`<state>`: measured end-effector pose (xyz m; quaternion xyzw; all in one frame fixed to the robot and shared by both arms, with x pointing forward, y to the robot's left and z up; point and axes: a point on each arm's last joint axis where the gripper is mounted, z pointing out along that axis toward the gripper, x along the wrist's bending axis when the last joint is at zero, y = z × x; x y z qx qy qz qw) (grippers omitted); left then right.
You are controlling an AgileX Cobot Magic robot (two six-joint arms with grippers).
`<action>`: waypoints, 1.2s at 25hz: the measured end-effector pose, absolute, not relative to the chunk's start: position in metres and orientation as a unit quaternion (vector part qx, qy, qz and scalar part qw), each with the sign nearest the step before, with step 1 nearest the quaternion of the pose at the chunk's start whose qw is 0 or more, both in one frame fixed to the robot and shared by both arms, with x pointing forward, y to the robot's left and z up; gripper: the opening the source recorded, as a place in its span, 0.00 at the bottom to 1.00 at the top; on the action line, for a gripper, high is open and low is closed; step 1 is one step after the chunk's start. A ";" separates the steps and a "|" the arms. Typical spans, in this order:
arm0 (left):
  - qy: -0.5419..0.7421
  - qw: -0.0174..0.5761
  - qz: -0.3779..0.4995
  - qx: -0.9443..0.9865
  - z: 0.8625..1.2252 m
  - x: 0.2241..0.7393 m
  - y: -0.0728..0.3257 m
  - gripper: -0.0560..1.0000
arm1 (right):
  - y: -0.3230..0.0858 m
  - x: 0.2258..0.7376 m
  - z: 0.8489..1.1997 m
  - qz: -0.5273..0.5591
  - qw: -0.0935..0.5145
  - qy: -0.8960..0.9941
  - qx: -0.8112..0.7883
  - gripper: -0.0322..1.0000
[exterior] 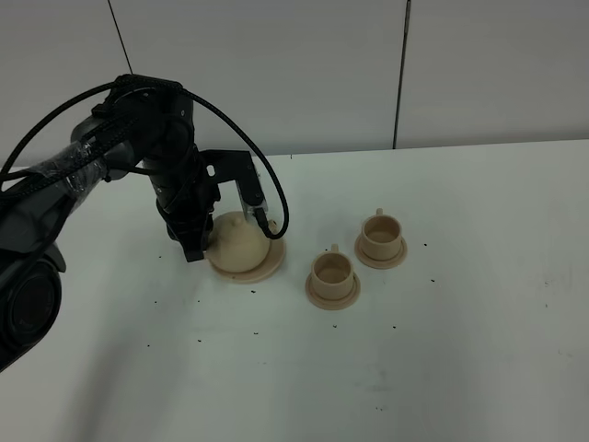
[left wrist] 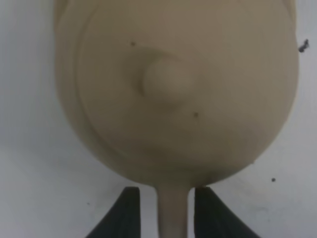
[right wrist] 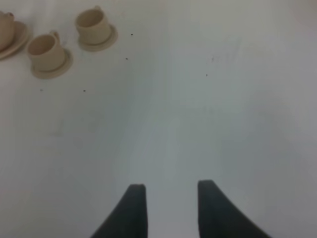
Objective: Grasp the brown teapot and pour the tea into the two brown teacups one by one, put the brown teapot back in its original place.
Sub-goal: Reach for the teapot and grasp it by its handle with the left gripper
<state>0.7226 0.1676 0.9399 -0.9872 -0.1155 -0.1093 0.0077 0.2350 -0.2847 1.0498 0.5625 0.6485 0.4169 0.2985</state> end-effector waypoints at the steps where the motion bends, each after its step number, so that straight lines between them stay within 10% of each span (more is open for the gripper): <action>1: -0.116 0.008 -0.109 -0.987 0.940 0.723 0.168 0.37 | -0.285 0.235 1.050 0.417 0.299 0.649 0.563 0.27; 30: -0.102 -0.001 -0.123 -0.987 0.940 0.725 0.165 0.21 | -0.285 0.235 1.050 0.417 0.298 0.649 0.563 0.27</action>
